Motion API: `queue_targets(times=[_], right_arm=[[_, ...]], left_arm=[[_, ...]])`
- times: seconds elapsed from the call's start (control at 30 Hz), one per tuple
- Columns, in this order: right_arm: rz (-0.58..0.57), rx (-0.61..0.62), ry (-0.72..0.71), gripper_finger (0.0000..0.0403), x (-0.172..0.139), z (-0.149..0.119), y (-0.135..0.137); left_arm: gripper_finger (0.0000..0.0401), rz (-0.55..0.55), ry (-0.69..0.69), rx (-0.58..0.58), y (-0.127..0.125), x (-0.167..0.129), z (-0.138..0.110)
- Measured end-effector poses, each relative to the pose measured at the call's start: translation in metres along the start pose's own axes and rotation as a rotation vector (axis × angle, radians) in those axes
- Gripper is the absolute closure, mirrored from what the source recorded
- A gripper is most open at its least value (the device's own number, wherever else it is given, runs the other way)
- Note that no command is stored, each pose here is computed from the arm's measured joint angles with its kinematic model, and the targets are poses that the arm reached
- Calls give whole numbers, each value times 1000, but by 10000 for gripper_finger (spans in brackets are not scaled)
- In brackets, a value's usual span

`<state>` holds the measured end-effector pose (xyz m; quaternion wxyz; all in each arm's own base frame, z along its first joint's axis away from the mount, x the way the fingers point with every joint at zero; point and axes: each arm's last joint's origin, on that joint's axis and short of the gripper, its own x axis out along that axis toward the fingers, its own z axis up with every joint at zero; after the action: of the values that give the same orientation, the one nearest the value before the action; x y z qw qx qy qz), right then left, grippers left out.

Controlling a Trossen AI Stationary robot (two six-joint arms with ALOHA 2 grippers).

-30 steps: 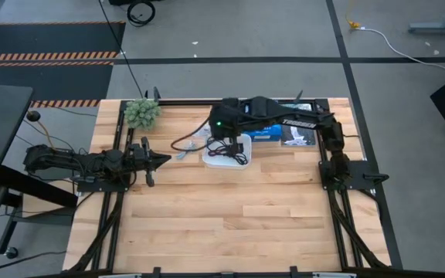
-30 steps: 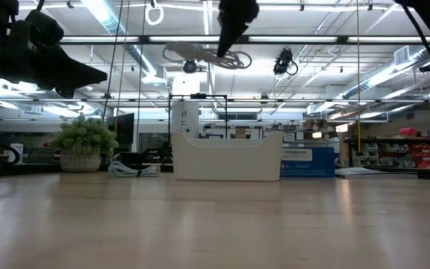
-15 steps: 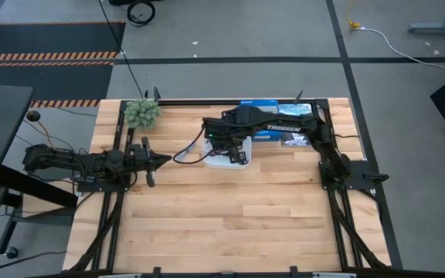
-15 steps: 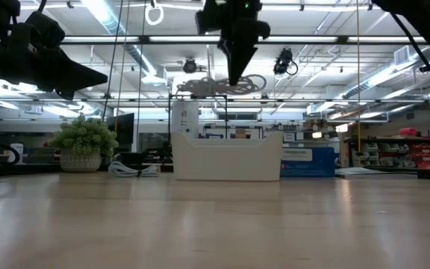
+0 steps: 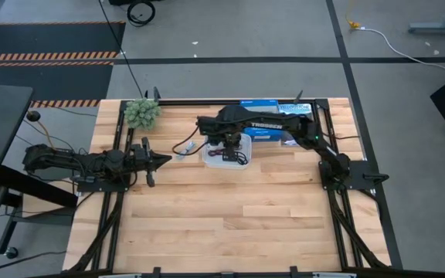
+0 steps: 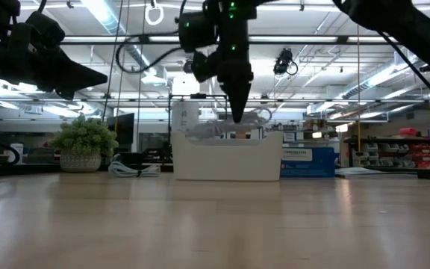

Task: Pick and place USB-C Cables
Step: Put the white charger cable into the white bin

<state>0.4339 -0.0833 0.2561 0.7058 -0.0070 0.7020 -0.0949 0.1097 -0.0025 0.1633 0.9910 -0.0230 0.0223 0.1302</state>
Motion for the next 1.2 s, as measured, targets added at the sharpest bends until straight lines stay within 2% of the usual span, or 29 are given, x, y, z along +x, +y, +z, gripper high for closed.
queue_targets(times=[0.13,0.3,0.63,1.0,1.2], right_arm=[[63,22,57,392,22,5,-6],[76,26,118,392,48,11,-7],[96,37,137,386,68,17,-8],[107,72,148,293,71,16,-14],[105,77,123,263,51,10,-18]], left_arm=[[387,0,0,0,0,0,0],[387,0,0,0,0,0,0],[387,0,0,0,0,0,0],[388,0,0,0,0,0,0],[387,0,0,0,0,0,0]])
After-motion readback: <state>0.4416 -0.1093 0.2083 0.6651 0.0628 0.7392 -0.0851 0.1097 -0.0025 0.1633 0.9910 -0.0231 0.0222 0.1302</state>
